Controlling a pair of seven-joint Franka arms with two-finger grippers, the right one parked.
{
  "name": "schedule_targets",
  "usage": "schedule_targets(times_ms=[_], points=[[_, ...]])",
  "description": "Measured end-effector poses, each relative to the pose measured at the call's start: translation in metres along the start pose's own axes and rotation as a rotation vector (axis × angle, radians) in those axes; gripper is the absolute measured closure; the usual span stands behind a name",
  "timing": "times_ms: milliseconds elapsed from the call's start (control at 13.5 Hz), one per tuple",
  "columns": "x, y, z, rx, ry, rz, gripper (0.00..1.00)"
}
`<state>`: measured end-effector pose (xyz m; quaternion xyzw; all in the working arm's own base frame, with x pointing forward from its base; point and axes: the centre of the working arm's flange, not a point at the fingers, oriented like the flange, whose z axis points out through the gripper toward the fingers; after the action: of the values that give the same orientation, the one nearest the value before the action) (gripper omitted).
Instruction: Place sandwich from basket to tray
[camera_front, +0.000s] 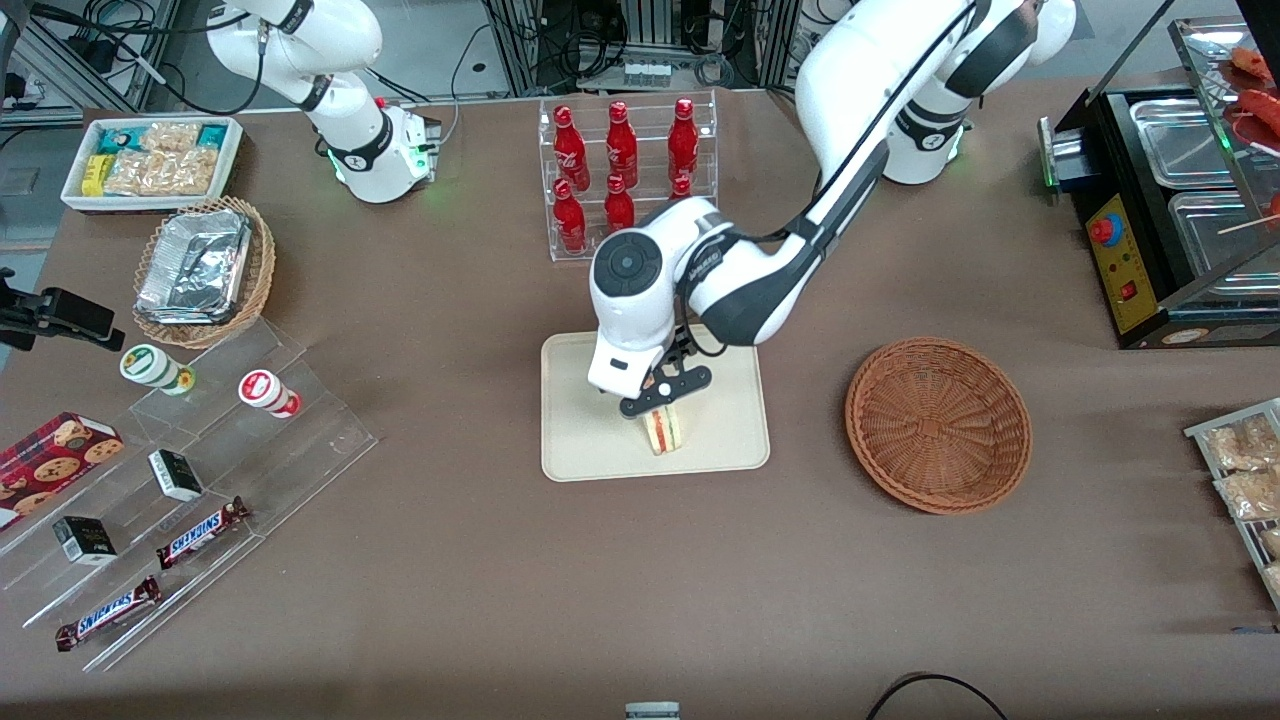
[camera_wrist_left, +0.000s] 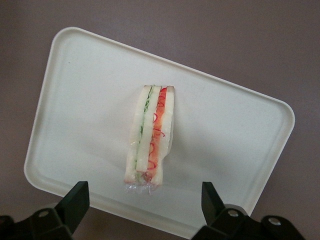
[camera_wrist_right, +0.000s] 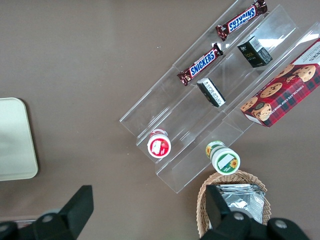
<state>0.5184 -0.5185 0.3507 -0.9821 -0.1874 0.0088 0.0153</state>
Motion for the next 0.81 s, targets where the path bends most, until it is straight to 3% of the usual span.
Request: schedule_targets(times_ms=[74, 296, 593, 815], points=[[0.004, -0.007, -0.020, 0.005, 0.003, 0.019, 0.00], [0.039, -0.047, -0.073, 0.017, -0.041, -0.016, 0.00], [0.099, -0.113, -0.099, 0.104, -0.072, 0.030, 0.00], [0.133, -0.153, -0.097, 0.127, -0.094, 0.116, 0.00]])
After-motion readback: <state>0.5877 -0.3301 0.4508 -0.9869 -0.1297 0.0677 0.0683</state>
